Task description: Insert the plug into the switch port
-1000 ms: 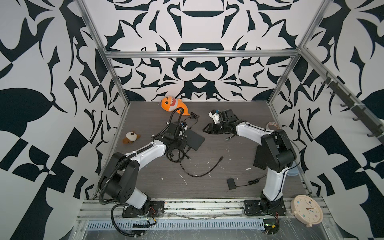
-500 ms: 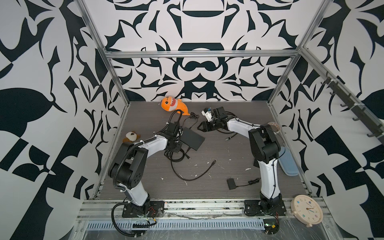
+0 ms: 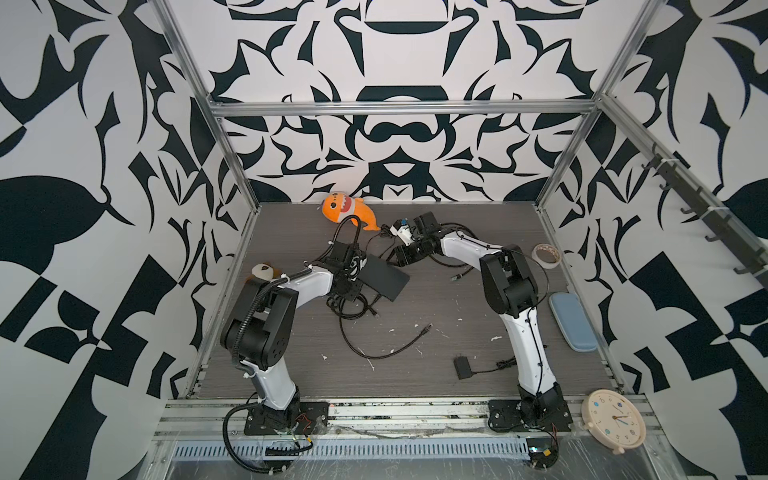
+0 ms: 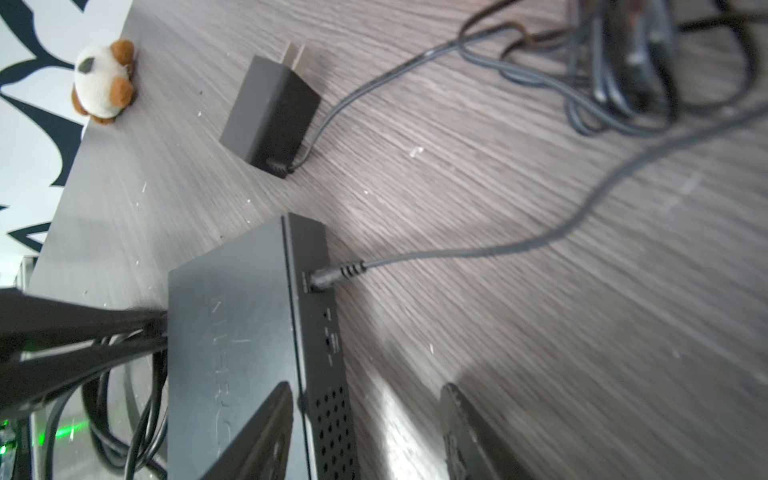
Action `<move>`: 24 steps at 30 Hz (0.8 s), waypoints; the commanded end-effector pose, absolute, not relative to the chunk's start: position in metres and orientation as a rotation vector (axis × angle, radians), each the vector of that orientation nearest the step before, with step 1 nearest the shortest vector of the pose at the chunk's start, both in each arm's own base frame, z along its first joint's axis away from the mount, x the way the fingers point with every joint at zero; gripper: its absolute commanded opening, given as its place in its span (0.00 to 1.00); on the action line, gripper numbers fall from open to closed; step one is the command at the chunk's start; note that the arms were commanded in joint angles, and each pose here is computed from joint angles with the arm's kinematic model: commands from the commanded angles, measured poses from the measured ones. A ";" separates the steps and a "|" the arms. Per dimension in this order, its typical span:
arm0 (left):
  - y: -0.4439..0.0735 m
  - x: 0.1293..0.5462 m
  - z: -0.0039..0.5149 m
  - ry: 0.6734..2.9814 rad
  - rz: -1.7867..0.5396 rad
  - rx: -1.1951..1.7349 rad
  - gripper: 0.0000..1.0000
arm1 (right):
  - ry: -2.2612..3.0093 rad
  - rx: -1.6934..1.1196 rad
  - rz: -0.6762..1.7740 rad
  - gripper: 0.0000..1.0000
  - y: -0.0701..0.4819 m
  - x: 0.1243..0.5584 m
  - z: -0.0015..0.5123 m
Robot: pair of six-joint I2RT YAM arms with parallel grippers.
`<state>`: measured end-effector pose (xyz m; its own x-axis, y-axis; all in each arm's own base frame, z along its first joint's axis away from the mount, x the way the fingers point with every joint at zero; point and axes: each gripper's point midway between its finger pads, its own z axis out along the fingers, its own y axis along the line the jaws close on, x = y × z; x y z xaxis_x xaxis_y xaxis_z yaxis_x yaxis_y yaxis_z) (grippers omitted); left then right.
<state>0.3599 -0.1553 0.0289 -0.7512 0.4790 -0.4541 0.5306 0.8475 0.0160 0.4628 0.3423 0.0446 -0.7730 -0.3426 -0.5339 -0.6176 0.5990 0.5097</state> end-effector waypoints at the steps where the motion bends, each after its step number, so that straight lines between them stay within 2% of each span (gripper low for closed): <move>1: -0.158 0.364 0.042 2.482 -0.204 0.782 0.00 | 2.420 -0.848 1.048 0.59 0.351 0.455 0.056; 7: -0.165 0.369 0.049 2.425 -0.247 0.835 0.00 | 2.405 -0.900 1.128 0.59 0.359 0.449 0.055; 16: -0.175 0.365 0.048 2.469 -0.312 0.897 0.00 | 2.418 -0.921 1.127 0.60 0.359 0.449 0.053; 21: -0.189 0.366 0.055 2.458 -0.251 0.939 0.00 | 2.428 -0.958 1.158 0.60 0.358 0.444 0.048; 24: -0.206 0.370 0.070 2.415 -0.293 0.901 0.00 | 2.429 -0.999 1.187 0.60 0.358 0.436 0.046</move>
<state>0.3664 -0.1919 0.0577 -0.6427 0.5542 -0.5290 0.6550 0.7556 -0.0043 0.4501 0.3579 0.0455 -0.7356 -0.4279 -0.5252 -0.6774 0.4612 0.5731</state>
